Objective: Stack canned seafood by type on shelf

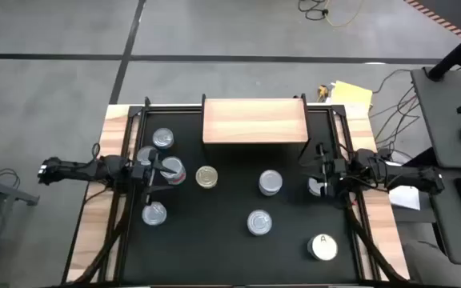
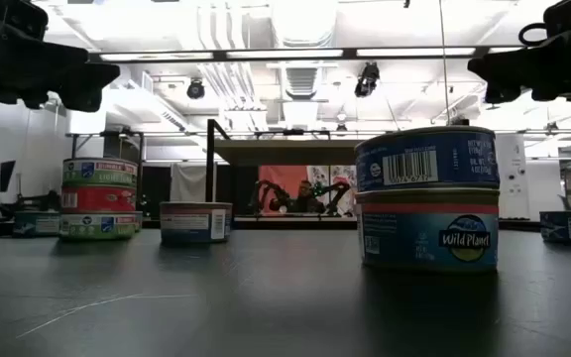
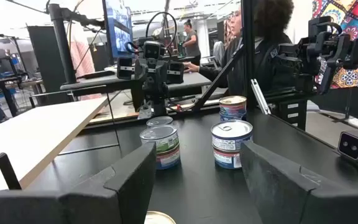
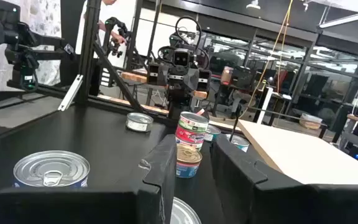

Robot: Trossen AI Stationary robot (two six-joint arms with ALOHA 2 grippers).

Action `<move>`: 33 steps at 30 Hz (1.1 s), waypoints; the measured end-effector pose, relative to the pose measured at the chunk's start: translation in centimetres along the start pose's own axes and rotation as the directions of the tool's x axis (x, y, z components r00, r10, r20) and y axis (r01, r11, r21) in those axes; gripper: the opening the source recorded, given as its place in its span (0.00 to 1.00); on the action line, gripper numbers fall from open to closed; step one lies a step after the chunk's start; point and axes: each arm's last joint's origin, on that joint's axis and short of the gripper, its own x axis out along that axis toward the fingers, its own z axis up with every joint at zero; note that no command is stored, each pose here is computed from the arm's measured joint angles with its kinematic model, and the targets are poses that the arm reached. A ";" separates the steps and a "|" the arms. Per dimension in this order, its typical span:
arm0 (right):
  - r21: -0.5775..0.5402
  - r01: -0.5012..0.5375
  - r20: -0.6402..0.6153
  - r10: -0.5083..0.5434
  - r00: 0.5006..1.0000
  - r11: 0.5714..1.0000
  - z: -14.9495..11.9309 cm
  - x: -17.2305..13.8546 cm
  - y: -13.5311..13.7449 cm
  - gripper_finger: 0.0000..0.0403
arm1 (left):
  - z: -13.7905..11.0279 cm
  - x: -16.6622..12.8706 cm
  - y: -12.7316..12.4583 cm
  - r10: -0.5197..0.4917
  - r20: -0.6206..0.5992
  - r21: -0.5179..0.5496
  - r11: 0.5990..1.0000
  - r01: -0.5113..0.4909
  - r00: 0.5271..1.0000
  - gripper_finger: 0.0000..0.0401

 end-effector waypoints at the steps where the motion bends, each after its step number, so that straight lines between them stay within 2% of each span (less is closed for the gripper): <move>1: 0.000 0.000 0.000 0.000 1.000 1.000 0.0 0.0 0.0 0.23 | 0.0 0.0 0.0 0.000 0.000 0.000 1.000 0.000 1.000 0.54; 17: 0.000 0.000 0.000 0.000 1.000 1.000 0.0 0.0 0.0 0.16 | 0.0 0.0 0.0 0.000 0.001 0.000 1.000 0.000 1.000 0.54; 33: -0.001 0.000 0.000 0.000 1.000 1.000 0.0 0.0 0.0 0.23 | 0.0 0.0 0.0 0.000 0.001 0.000 1.000 0.000 1.000 0.54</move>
